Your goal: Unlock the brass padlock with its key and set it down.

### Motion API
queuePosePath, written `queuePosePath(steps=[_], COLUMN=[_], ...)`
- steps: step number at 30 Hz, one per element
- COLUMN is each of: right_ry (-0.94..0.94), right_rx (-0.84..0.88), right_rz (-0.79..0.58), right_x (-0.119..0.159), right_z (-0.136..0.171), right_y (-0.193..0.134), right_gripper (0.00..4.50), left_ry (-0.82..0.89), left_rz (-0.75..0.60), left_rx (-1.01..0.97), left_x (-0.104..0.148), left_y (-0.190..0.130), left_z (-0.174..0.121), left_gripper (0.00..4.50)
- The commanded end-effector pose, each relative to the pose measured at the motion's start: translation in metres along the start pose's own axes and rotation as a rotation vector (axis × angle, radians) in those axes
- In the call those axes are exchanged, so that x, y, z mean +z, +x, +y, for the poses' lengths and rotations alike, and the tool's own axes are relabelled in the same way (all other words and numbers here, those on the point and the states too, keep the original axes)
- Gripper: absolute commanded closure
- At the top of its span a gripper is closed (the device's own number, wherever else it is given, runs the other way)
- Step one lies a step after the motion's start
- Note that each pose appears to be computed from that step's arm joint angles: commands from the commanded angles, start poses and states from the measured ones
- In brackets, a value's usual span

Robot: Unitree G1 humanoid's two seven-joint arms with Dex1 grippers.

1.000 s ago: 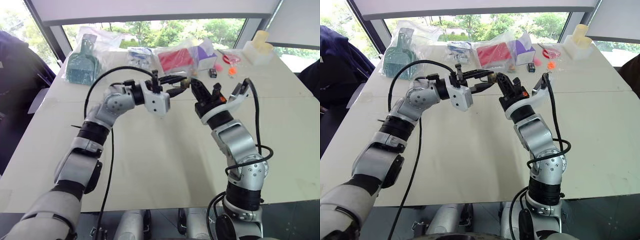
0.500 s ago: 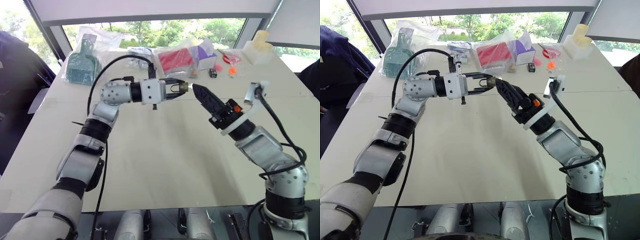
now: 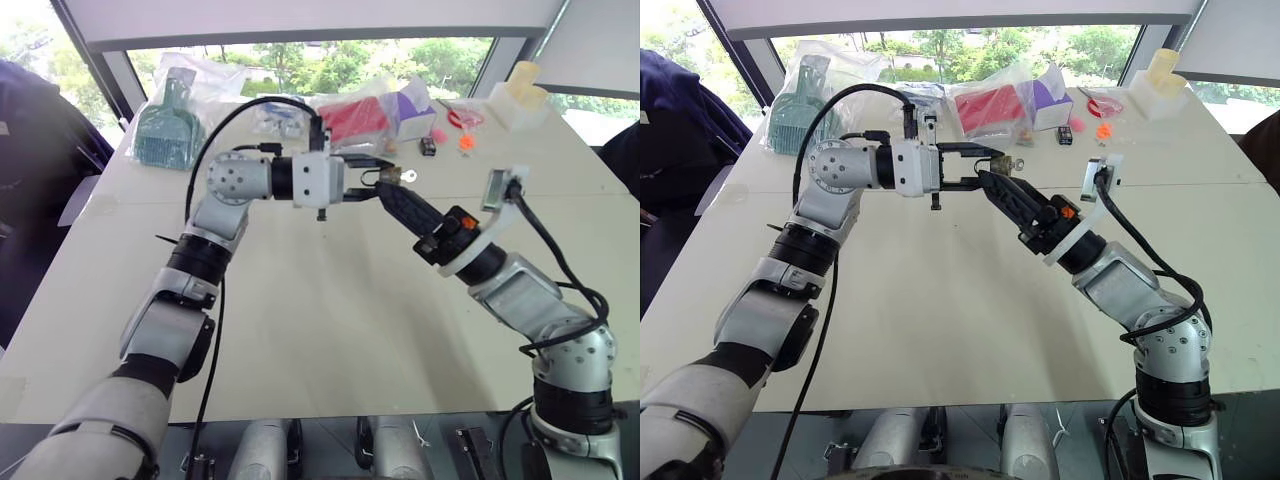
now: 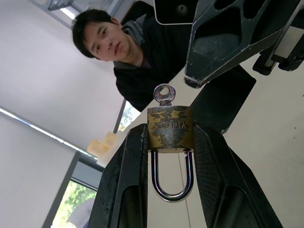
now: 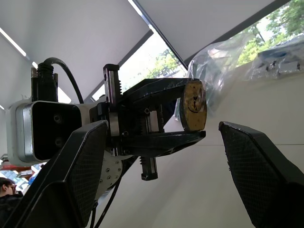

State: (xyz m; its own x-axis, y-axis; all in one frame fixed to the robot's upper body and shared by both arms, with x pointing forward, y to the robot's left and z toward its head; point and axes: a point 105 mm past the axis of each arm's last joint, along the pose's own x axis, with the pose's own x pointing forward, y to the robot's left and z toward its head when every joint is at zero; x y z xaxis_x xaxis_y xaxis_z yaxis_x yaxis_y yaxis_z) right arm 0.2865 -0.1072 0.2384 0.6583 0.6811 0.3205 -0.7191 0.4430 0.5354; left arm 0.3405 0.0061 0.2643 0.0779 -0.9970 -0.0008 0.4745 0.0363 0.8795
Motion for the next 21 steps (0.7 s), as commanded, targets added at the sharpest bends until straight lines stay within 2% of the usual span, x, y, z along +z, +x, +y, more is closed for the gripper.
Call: queuePosePath(steps=[1, 3, 8, 9, 17, 19, 21], right_ry=[-0.020, -0.015, -0.006, -0.005, -0.001, -0.001, -0.003], right_rx=[0.021, 0.017, 0.020, 0.020, 0.025, 0.023, 0.022], right_rz=[-0.045, -0.062, -0.073, -0.073, -0.053, -0.050, -0.049], right_x=[0.009, 0.011, 0.011, 0.011, 0.004, 0.002, 0.002], right_z=[0.005, 0.004, 0.004, 0.004, 0.005, 0.005, 0.005], right_y=[0.002, 0.002, 0.004, 0.004, 0.006, 0.006, 0.007], right_gripper=[0.87, 1.52, 4.15, 4.44, 4.47, 4.47, 4.47], left_ry=[0.048, 0.049, 0.051, 0.052, 0.051, 0.043, 0.022], left_rz=[-0.045, -0.046, -0.050, -0.052, -0.054, -0.058, -0.055], left_rx=[0.027, 0.025, 0.024, 0.024, 0.011, 0.008, -0.011], left_x=[0.014, 0.014, 0.016, 0.016, 0.016, 0.017, 0.015], left_y=[0.000, 0.000, 0.000, 0.000, 0.001, 0.001, 0.000], left_z=[0.008, 0.008, 0.007, 0.007, 0.004, 0.003, 0.000], left_gripper=[3.73, 3.73, 3.73, 3.73, 3.73, 2.69, 1.97])
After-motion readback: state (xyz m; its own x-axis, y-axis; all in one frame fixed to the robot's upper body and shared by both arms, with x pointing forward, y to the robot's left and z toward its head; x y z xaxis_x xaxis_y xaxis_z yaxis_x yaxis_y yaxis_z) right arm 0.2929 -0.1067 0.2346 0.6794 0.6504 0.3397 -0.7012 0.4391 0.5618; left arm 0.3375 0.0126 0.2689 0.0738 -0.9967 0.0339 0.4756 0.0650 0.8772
